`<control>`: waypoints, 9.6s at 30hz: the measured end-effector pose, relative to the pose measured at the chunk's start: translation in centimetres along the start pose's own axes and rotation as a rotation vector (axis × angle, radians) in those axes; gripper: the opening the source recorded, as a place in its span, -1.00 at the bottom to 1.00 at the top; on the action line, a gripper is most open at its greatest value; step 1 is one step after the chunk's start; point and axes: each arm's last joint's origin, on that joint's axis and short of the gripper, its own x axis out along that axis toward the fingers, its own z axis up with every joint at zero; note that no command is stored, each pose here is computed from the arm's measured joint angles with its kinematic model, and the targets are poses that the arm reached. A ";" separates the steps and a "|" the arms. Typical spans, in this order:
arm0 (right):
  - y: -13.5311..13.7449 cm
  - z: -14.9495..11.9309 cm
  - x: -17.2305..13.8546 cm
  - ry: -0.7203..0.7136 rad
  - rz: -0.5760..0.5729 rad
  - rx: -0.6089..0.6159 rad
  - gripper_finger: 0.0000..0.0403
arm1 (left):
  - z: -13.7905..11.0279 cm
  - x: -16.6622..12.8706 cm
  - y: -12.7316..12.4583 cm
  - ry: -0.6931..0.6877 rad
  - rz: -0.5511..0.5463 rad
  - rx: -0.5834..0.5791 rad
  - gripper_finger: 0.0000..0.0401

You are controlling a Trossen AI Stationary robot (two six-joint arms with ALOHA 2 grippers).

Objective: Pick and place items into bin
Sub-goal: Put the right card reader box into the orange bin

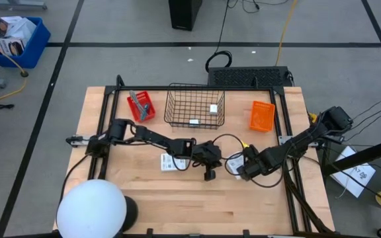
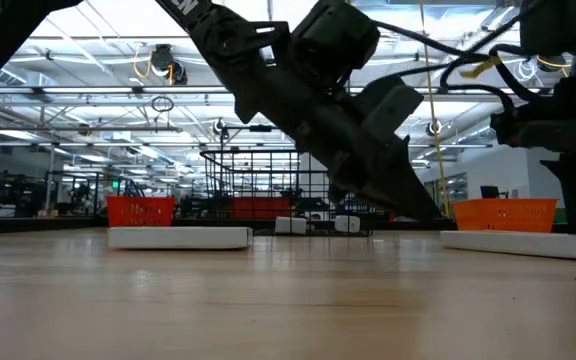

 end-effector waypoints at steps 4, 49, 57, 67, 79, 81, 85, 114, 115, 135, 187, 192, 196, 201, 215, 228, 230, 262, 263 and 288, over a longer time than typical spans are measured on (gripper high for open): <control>1.2 0.1 -0.1 -0.015 0.120 -0.018 -1.00 | -0.3 0.0 -0.2 0.026 0.000 -0.002 -0.85; 2.7 -0.2 2.2 -0.038 0.101 -0.016 -1.00 | -1.2 0.0 -1.9 0.088 0.017 -0.001 -0.85; 3.3 0.0 1.9 -0.098 0.183 -0.017 -1.00 | -1.7 0.4 -1.8 0.103 0.016 -0.006 -0.85; 4.0 0.2 1.8 -0.140 0.244 -0.066 -1.00 | -2.5 1.2 -1.4 0.121 0.017 -0.030 -0.85; 4.2 -0.4 1.4 -0.192 0.274 -0.105 -1.00 | -2.5 0.9 -2.1 0.138 0.006 -0.025 -0.85; 4.2 -0.6 1.1 -0.207 0.287 -0.108 -1.00 | -2.6 0.9 -2.1 0.145 0.004 -0.025 -0.85; 4.3 -1.0 0.4 -0.233 0.325 -0.116 -1.00 | -2.7 0.9 -2.1 0.158 -0.011 -0.029 -0.85; 4.6 -1.2 -1.5 -0.307 0.433 -0.138 -1.00 | -2.9 0.7 -2.2 0.189 -0.019 -0.029 -0.85; 4.7 -1.1 -1.9 -0.324 0.456 -0.130 -1.00 | -2.9 0.7 -2.1 0.190 -0.022 -0.029 -0.85; 5.2 -1.1 -2.1 -0.348 0.500 -0.107 -1.00 | -2.5 1.0 -2.2 0.140 -0.037 -0.050 -0.85; 5.4 -1.1 -2.2 -0.356 0.531 -0.120 -1.00 | -2.5 1.0 -2.2 0.138 -0.040 -0.047 -0.85; 5.4 -1.1 -2.2 -0.356 0.531 -0.120 -1.00 | -2.5 0.9 -2.2 0.138 -0.040 -0.047 -0.85; 5.4 -1.2 -2.2 -0.334 0.537 -0.126 -1.00 | -2.5 0.9 -2.2 0.143 -0.048 -0.045 -0.85; 5.4 -1.3 -2.2 -0.300 0.546 -0.114 -1.00 | -2.5 0.7 -2.3 0.159 -0.065 -0.028 -0.85; 4.5 -0.5 -2.5 -0.150 0.529 -0.066 -1.00 | -2.0 -0.2 -1.9 0.192 -0.051 -0.033 -0.85; 2.3 1.2 -5.8 -0.165 0.635 0.009 -1.00 | -0.9 -1.2 -2.3 0.157 -0.067 0.025 -0.85; 2.2 1.3 -6.1 -0.173 0.657 0.007 -1.00 | -0.7 -1.7 -2.3 0.177 -0.063 0.036 -0.85; 2.7 3.2 -9.7 -0.368 0.960 0.132 -1.00 | 4.0 -10.5 -3.3 0.172 0.045 0.129 -0.85; 2.7 3.2 -9.8 -0.397 0.958 0.127 -1.00 | 4.3 -10.8 -3.4 0.155 0.046 0.141 -0.85; 2.8 2.8 -8.9 -0.313 0.888 0.107 -1.00 | 3.4 -19.1 -4.0 -0.249 -0.230 0.221 -0.85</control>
